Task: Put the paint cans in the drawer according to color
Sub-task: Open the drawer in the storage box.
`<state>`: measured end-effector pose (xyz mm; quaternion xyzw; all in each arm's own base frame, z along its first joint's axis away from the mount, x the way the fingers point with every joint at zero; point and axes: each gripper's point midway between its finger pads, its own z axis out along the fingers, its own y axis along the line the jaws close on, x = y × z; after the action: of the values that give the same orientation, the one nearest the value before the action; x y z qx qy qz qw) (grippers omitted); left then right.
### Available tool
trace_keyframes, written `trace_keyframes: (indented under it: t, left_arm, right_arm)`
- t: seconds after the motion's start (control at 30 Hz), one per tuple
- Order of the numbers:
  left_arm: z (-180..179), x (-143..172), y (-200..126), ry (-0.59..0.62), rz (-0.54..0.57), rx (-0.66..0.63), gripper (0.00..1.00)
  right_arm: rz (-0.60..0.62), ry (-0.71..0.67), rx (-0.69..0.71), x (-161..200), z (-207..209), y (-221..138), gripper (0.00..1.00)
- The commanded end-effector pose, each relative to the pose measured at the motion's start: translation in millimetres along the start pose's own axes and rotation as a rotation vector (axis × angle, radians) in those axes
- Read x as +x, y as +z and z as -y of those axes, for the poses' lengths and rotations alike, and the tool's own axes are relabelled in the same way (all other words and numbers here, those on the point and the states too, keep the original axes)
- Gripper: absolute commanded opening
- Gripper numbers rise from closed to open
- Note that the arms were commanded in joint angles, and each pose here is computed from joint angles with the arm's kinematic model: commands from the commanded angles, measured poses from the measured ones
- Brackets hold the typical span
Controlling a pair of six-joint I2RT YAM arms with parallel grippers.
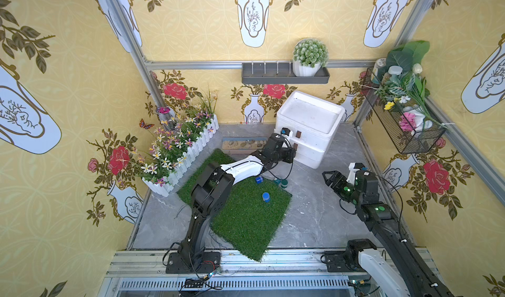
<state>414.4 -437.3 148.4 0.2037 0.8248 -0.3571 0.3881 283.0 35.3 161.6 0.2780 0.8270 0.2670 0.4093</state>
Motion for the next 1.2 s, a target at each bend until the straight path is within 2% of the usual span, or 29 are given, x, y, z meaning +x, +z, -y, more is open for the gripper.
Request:
trace_keyframes:
  t: [0.0, 0.37, 0.6, 0.67, 0.77, 0.97, 1.1, 1.17]
  left_arm:
    - [7, 15, -10, 0.028, -0.019, 0.040, 0.00]
    - [13, 46, -38, 0.036, -0.051, 0.067, 0.00]
    - [18, 39, -50, 0.039, -0.024, 0.075, 0.01]
    - [19, 34, -56, 0.035, -0.010, 0.061, 0.30]
    - [21, 21, -73, 0.040, 0.036, 0.035, 0.55]
    - [8, 3, -139, 0.076, 0.197, -0.094, 0.80]
    - [-23, 22, -190, 0.036, 0.320, -0.219, 1.00]
    - [-40, 40, -209, -0.038, 0.357, -0.239, 1.00]
  right_arm:
    - [0.037, -0.010, -0.037, -10, -10, 0, 0.80]
    - [0.040, -0.033, -0.074, -14, -21, -4, 0.79]
    - [0.033, -0.067, -0.136, -17, -39, -11, 0.79]
    - [0.021, -0.083, -0.168, -15, -47, -14, 0.79]
    - [-0.004, -0.099, -0.223, -11, -59, -17, 0.79]
    - [-0.099, -0.175, -0.302, 12, -87, -18, 0.79]
    - [-0.230, -0.307, -0.263, 48, -100, -4, 0.79]
    - [-0.291, -0.407, -0.202, 65, -104, 4, 0.79]
